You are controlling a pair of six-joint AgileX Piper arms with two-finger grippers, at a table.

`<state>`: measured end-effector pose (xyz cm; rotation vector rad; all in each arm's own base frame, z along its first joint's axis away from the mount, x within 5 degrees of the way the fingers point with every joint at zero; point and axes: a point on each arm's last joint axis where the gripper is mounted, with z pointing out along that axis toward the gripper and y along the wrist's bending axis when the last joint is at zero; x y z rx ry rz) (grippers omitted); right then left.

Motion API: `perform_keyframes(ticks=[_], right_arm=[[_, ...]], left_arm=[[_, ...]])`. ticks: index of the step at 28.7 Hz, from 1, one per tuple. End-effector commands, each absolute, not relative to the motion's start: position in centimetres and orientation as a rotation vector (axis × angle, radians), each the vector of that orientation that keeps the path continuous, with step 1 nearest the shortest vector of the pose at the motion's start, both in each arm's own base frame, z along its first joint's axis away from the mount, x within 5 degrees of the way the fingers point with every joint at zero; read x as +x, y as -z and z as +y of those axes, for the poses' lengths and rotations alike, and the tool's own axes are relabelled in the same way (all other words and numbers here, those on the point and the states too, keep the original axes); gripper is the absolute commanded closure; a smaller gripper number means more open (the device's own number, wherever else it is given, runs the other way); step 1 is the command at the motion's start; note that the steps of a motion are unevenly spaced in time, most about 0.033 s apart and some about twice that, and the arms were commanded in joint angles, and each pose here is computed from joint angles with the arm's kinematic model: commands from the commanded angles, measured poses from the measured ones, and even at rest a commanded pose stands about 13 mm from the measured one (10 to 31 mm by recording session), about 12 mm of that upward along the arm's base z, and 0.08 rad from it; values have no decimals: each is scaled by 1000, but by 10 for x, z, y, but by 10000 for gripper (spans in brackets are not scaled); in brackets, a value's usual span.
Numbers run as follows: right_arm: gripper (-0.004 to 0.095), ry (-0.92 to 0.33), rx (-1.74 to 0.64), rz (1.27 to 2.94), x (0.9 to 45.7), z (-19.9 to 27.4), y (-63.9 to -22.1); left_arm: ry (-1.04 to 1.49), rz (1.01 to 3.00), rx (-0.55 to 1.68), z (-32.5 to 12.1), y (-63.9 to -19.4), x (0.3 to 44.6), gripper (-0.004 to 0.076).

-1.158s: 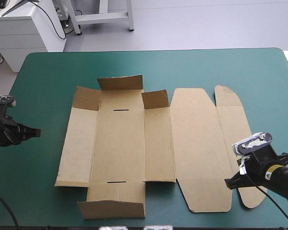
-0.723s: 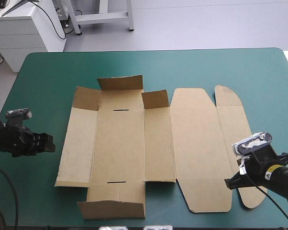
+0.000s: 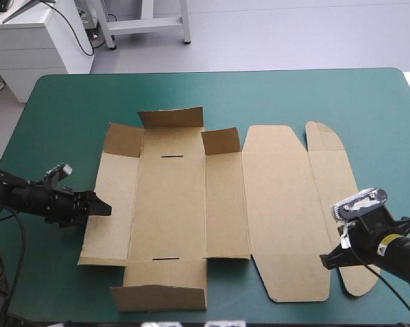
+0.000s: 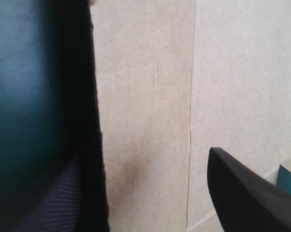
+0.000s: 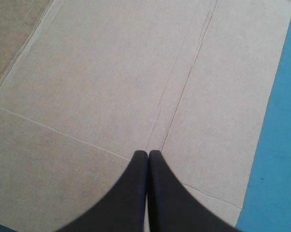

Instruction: Fold the box

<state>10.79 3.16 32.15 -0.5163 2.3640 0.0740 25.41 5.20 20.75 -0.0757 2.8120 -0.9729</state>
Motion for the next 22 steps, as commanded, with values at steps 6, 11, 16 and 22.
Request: perform_keyframes(ticks=[6, 11, 16, 22], right_arm=[[929, -74, -496, 2294, 110, 31, -332], [929, -78, -495, 2294, 110, 32, -332], [929, -75, -496, 2294, 110, 32, -332], [929, -75, -496, 2294, 110, 32, -332]], left_arm=[[1240, 2765, -96, 31, -204, 234, 214], [1256, 2755, -131, 29, -199, 231, 214], [1263, 2764, -173, 29, -199, 231, 295], [1263, 2764, -175, 29, -199, 231, 603]])
